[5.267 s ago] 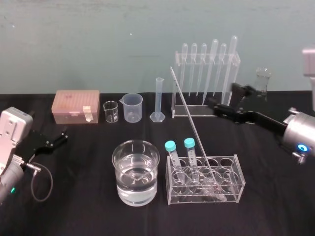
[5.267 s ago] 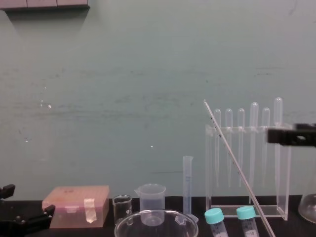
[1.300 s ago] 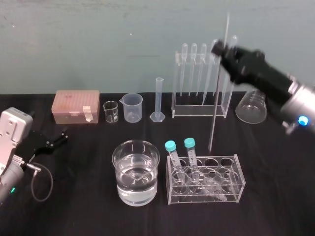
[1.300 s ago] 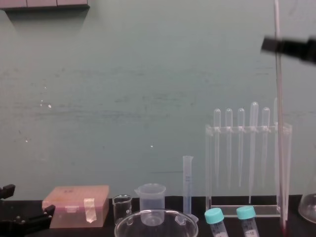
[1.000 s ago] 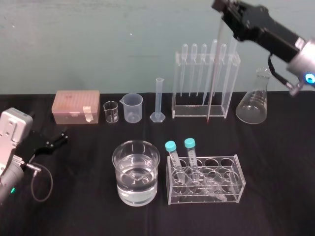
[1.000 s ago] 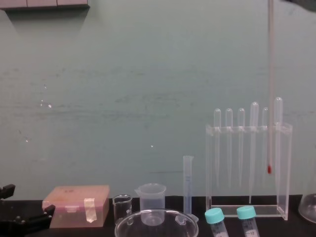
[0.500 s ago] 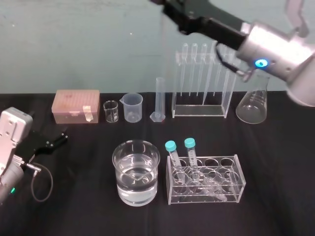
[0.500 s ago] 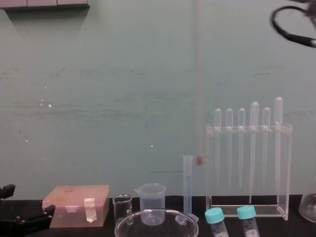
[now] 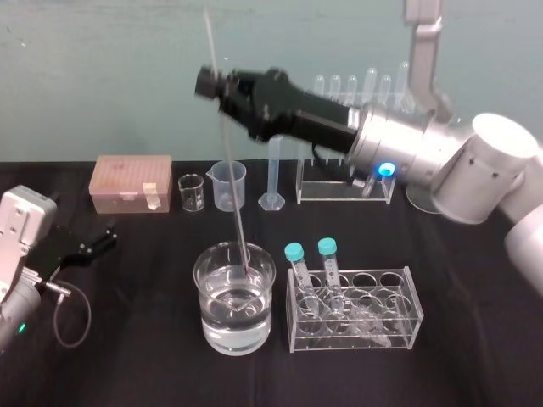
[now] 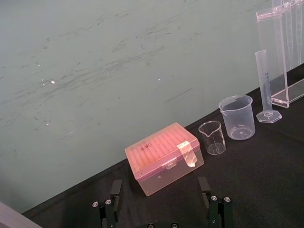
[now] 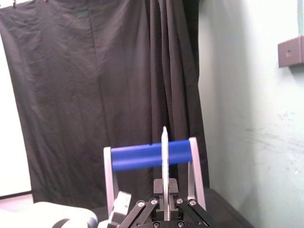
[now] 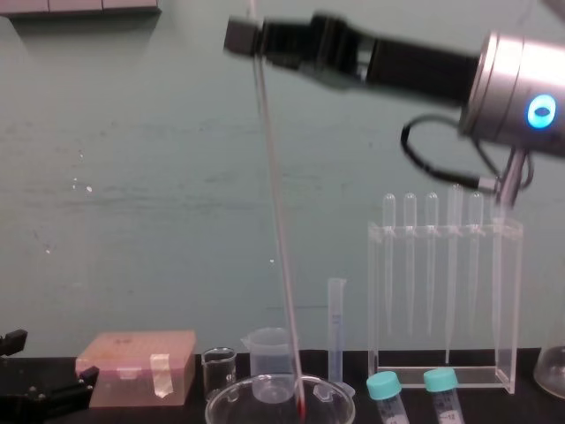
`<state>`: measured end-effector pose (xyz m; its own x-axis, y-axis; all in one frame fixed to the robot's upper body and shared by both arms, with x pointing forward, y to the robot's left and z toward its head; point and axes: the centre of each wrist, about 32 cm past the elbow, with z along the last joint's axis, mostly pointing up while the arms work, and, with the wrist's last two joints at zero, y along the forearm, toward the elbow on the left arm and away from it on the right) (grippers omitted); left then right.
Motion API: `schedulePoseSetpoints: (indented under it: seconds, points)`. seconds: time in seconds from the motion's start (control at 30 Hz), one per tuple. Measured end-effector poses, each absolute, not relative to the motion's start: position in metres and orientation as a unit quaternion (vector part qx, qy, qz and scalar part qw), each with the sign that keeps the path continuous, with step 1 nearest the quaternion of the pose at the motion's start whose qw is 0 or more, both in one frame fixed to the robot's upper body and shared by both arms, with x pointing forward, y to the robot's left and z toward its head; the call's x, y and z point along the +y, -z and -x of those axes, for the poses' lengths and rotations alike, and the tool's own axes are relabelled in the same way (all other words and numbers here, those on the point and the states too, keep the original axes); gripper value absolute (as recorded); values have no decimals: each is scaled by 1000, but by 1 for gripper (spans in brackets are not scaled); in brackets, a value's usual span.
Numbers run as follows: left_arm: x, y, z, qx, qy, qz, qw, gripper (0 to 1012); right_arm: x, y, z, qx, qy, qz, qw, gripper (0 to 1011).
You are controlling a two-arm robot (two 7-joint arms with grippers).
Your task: Hold the thermometer with one hand and immerse one end into the beaker, then reinsert it into the test tube rack.
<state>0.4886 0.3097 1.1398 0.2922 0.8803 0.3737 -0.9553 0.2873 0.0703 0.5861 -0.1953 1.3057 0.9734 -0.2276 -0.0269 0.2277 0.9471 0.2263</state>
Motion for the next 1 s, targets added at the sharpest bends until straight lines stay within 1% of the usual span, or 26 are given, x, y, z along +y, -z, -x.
schedulePoseSetpoints:
  seconds: [0.03, 0.1, 0.13, 0.33, 0.43, 0.53, 0.8, 1.0]
  points:
    - [310, -1140, -489, -132, -580, -141, 791, 1008, -194, -1298, -586, 1, 112, -114, 987, 56]
    - [310, -1140, -489, -132, -580, -141, 791, 1008, -193, -1290, -586, 0, 108, -114, 988, 56]
    - [310, -1140, -489, -132, -580, -141, 791, 1008, -192, -1283, -587, -1, 104, -115, 988, 56]
    - [310, -1140, -489, -132, -580, -142, 791, 1008, -191, -1263, -587, -10, 94, -115, 989, 56]
    - [310, -1140, -489, -132, -580, -141, 791, 1008, -190, -1250, -587, -11, 93, -111, 989, 56]
    - [310, -1140, -489, -132, -580, -141, 791, 1008, -190, -1242, -587, -8, 94, -108, 990, 56]
    - [310, -1140, -489, -132, -580, -141, 791, 1008, -191, -1233, -586, 1, 97, -105, 990, 56]
    - [310, -1140, -489, -132, -580, -141, 791, 1008, -192, -1232, -585, 3, 100, -103, 990, 56]
